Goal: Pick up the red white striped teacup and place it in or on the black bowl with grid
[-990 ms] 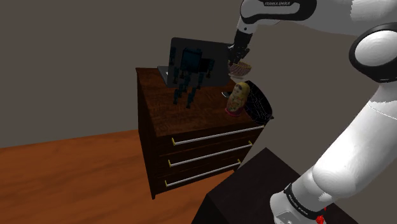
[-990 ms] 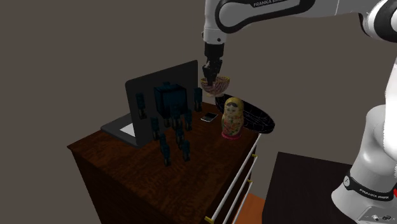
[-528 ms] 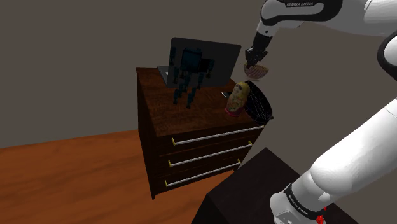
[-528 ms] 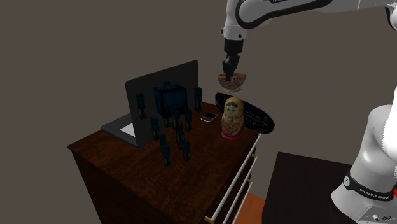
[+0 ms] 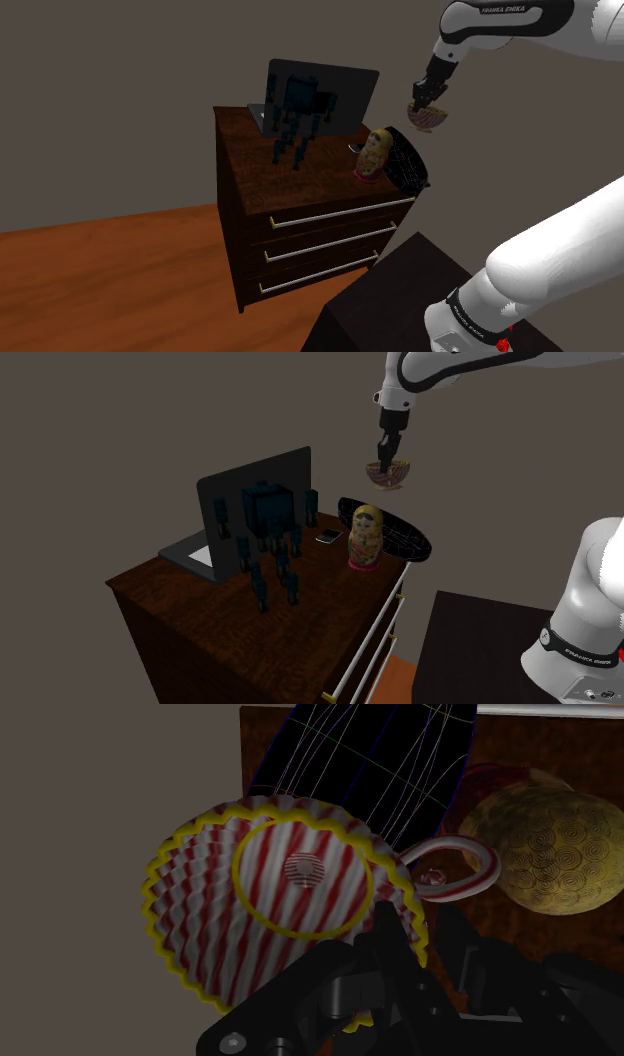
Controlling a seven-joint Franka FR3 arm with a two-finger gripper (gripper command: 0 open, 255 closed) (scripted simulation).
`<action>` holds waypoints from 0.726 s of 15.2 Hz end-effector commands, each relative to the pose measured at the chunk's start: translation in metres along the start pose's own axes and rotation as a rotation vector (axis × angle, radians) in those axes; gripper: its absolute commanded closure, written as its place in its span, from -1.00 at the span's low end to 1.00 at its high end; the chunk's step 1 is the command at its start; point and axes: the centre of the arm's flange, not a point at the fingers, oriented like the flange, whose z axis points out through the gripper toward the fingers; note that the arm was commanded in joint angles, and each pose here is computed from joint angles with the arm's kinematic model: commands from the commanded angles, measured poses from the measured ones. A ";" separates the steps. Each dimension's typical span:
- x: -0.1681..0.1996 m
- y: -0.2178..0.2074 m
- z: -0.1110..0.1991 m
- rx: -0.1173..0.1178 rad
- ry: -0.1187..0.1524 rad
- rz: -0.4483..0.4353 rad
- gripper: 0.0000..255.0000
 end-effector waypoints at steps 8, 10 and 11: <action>-0.004 -0.001 0.045 0.000 0.001 -0.001 1.00; -0.005 -0.001 0.055 0.000 0.001 -0.001 1.00; -0.005 -0.002 0.060 0.000 0.001 -0.001 1.00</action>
